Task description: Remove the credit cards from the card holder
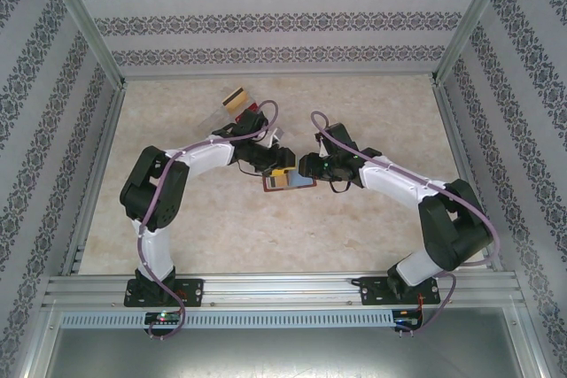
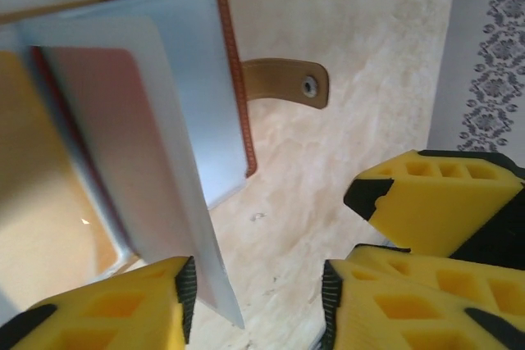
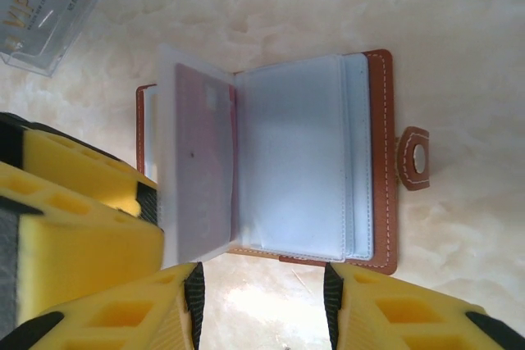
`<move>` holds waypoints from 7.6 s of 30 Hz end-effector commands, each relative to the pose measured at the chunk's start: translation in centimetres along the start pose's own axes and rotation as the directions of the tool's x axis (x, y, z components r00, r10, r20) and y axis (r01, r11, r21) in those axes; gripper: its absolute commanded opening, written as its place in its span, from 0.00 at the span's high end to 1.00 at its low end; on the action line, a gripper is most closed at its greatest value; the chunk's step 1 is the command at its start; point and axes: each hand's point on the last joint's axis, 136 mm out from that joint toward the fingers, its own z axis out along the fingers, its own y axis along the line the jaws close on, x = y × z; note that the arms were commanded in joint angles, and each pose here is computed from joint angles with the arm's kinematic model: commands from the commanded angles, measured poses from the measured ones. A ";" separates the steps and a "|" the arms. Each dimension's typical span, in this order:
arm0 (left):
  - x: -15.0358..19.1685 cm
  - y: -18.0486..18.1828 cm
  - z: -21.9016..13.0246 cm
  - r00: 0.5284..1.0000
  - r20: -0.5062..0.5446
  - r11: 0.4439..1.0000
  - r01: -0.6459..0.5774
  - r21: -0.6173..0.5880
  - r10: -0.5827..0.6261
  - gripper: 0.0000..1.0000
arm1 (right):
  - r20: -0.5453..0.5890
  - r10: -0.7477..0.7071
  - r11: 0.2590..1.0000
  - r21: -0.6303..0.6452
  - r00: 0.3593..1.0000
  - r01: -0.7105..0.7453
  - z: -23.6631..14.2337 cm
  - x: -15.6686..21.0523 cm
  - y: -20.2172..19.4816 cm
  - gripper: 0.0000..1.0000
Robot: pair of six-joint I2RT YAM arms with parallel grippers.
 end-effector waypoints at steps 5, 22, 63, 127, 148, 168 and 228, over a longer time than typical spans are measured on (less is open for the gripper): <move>-1.5 -0.5 1.1 0.999 0.031 0.999 0.017 0.035 -0.018 0.47 | 0.074 0.027 0.999 0.041 0.997 -0.030 -1.4 -1.2 -1.2 0.56; -2.6 4.1 -1.0 0.980 0.152 0.988 0.141 -0.064 -0.131 0.61 | -0.039 -0.040 0.996 0.074 0.998 0.043 2.5 -0.6 0.0 0.71; -1.9 4.6 1.9 0.989 0.051 0.987 0.145 -0.075 -0.141 0.79 | -0.209 0.026 0.986 0.166 0.978 0.009 7.4 2.5 -3.3 0.76; -4.4 -9.4 -14.7 0.914 0.402 0.902 -0.129 0.412 -0.052 0.79 | 0.003 0.190 0.633 -0.765 0.982 -0.120 -8.2 -10.1 12.4 0.90; -4.7 -10.3 -14.0 0.871 0.476 0.891 -0.112 0.439 -0.125 1.00 | 0.022 0.268 0.661 -0.732 0.963 -0.167 -6.6 -10.7 11.7 0.82; -7.8 1.9 -18.9 0.822 0.141 0.675 -0.340 -0.655 0.551 1.00 | 0.144 0.104 0.971 -0.230 0.984 -0.069 -3.1 -5.1 0.9 0.08; -19.3 6.5 -16.2 0.700 -0.202 0.376 -0.578 -0.725 0.685 0.60 | 0.109 0.091 0.967 -0.246 0.990 -0.062 -3.8 -3.7 1.5 0.02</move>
